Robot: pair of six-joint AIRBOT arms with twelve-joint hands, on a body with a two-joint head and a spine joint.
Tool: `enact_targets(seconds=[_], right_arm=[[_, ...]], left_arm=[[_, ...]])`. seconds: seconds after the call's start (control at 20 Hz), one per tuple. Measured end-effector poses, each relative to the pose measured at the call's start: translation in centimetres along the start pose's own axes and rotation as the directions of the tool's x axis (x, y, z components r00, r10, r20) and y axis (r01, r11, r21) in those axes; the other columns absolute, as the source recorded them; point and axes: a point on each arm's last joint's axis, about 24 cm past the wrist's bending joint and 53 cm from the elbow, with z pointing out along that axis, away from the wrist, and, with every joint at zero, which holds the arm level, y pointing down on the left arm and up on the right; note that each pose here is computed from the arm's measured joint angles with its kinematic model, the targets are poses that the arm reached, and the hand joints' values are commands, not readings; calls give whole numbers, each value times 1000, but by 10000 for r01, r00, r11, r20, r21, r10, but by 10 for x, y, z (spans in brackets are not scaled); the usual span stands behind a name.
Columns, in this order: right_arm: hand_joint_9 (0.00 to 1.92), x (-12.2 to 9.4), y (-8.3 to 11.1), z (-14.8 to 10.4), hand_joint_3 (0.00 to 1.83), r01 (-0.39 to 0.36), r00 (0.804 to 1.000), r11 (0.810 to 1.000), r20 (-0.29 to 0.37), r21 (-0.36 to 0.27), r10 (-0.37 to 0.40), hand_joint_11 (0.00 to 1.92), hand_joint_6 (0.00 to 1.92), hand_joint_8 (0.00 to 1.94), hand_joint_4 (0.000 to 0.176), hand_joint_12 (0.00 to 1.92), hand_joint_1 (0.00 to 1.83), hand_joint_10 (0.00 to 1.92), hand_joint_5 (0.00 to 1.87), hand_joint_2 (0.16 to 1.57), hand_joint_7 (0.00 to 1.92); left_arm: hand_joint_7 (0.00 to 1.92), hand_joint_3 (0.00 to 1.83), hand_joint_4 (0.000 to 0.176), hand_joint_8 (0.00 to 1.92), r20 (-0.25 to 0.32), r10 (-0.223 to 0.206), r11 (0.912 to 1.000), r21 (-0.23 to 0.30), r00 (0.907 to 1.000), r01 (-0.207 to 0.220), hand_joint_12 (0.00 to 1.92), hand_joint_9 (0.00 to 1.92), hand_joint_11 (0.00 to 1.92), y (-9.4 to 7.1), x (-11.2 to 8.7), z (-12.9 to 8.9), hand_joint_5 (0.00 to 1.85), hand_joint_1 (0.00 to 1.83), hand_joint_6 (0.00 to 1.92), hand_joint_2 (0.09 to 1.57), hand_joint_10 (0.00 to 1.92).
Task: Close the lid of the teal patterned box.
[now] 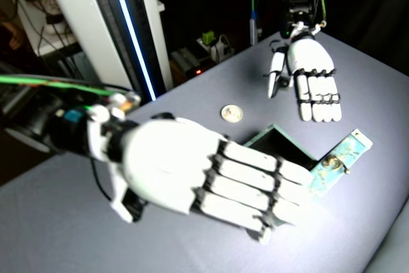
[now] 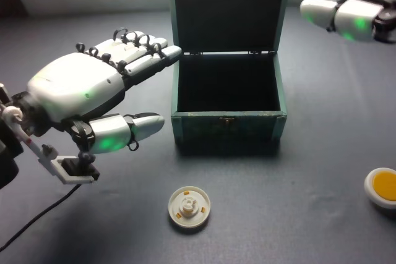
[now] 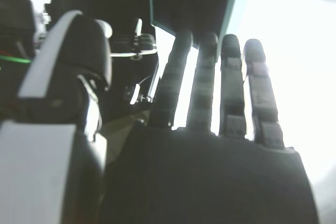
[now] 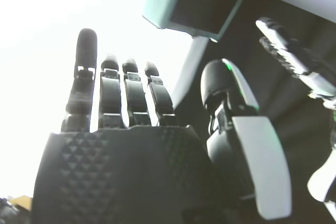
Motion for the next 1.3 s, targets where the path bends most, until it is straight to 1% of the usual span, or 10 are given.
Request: enact_targets(seconds=[0.2,0.3,0.4,0.6,0.65,0.85,0.9,1.0,1.15,1.3], right_arm=[[15,4,-8,24,0,-449,9989,9983,-113,373,454,0,0,0,0,1393,194,13,0,1324,2],[0,9,-10,31,0,-510,9983,9975,-262,481,523,0,0,2,0,1122,165,0,0,1330,3],[114,16,-9,40,2,-647,9966,9962,-466,574,674,0,0,25,0,1417,168,69,0,1346,106],[118,24,-1,44,0,-626,9956,9970,-672,455,655,0,62,9,0,1541,242,280,156,1337,190],[266,25,-1,44,0,-609,9955,9971,-706,450,640,146,812,601,0,1845,332,1142,156,1329,370],[519,29,9,42,0,-589,9952,9980,-769,227,605,416,1572,1308,0,1915,383,1612,342,1301,551],[532,32,14,42,0,-513,9950,9986,-850,117,521,456,1484,1367,0,1920,409,1660,299,1297,517],[502,33,21,39,0,-470,9949,9989,-902,-57,463,423,888,1246,0,1921,406,1609,140,1290,474],[566,36,36,34,2,-515,9943,9980,-956,-359,478,477,1155,1352,0,1921,407,1619,204,1306,515],[631,30,44,27,0,-403,9962,9973,-799,-621,353,525,722,1101,0,1921,295,1556,326,1307,633]], left_arm=[[0,0,37,0,-175,-143,9999,5,9997,143,6,0,10,1,9,11,0,146,0,1362,0],[0,3,19,0,-249,-236,9997,13,9994,236,13,0,15,0,13,13,0,106,0,1374,0],[0,8,0,0,-324,-221,9998,5,9992,221,11,0,1,1,16,14,0,106,0,1386,0],[0,1,8,0,-280,-263,9997,-28,9993,263,3,0,0,2,15,16,1,97,0,1376,0],[0,0,23,0,-309,-257,9997,-26,9992,257,0,0,0,2,15,16,4,123,1,1371,0],[0,0,21,0,-328,-306,9995,-4,9990,306,0,0,0,1,16,17,26,173,8,1365,0],[0,1,25,0,-329,-313,9995,-14,9990,312,0,0,0,1,17,17,22,142,6,1372,0],[0,0,6,0,-306,-336,9994,-31,9990,335,0,0,0,2,16,17,36,153,9,1368,0],[0,0,16,0,-273,-428,9991,-89,9987,426,0,0,0,4,16,17,33,210,5,1365,0],[0,0,9,0,-278,-580,9980,-262,9979,573,0,0,0,11,19,11,28,221,5,1369,0]])
